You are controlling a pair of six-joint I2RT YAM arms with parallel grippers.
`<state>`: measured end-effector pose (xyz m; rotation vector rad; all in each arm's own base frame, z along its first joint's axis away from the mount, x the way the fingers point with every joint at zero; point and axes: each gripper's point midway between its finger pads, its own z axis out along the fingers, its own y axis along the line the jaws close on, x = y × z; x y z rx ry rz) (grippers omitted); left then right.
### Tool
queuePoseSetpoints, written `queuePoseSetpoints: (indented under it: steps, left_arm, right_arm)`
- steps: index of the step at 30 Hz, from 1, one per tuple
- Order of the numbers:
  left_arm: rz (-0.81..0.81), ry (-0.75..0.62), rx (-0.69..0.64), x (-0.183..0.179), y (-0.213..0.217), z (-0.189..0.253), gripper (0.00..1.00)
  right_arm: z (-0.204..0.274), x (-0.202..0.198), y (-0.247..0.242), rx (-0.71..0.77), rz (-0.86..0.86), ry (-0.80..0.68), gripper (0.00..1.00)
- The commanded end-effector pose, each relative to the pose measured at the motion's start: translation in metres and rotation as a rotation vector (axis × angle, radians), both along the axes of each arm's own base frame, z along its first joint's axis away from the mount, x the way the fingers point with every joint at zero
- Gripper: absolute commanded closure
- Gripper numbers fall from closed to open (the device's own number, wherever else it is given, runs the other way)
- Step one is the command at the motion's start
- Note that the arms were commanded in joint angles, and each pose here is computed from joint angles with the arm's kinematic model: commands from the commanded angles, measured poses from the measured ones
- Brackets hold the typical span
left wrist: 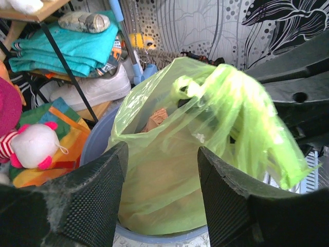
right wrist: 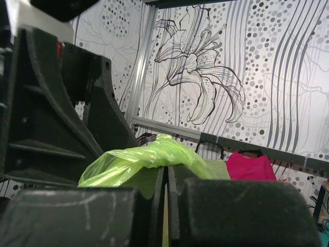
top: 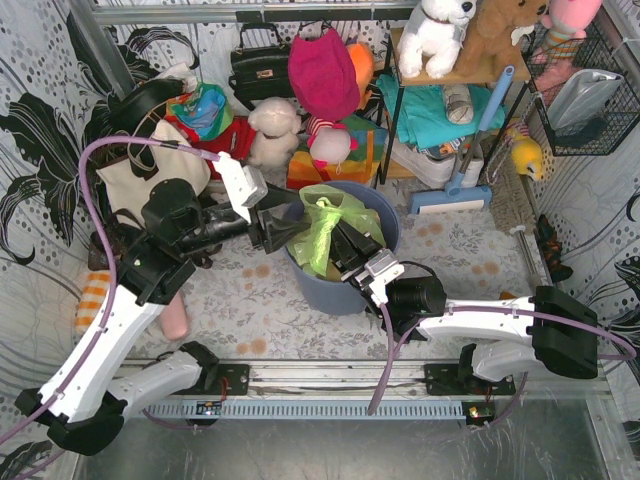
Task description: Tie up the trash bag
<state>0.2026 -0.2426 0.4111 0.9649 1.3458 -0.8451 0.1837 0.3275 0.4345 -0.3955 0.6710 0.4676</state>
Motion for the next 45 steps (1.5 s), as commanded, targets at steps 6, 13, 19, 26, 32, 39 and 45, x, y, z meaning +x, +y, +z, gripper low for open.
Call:
queuePoseSetpoints:
  steps: [6, 13, 19, 26, 32, 39, 45]
  left_arm:
    - [-0.060, -0.152, 0.038, -0.012, 0.004, 0.030, 0.35]
    - [-0.175, -0.145, 0.077, -0.020, -0.007, 0.030, 0.35]
    - [-0.214, -0.114, 0.113, -0.019, -0.012, 0.021, 0.37]
    - [-0.261, -0.073, 0.146, -0.023, -0.015, 0.011, 0.64]
    - [-0.353, -0.041, 0.117, -0.046, -0.014, 0.012, 0.84]
    - [-0.504, 0.053, 0.085, -0.084, -0.011, 0.002, 0.92]
    - [-0.539, 0.167, 0.092, -0.094, -0.009, -0.027, 0.92]
  right_arm:
    - [0.029, -0.007, -0.022, 0.129, 0.008, -0.041, 1.00]
    - [0.030, -0.007, -0.023, 0.124, 0.001, -0.045, 1.00]
    - [0.029, -0.006, -0.024, 0.130, -0.006, -0.045, 1.00]
    - [0.030, -0.005, -0.024, 0.127, -0.022, -0.048, 1.00]
    - [0.025, 0.001, -0.020, 0.113, -0.047, -0.031, 1.00]
    - [0.025, 0.004, -0.008, 0.104, -0.048, -0.032, 1.00]
    - [0.030, 0.002, -0.009, 0.105, -0.049, -0.050, 1.00]
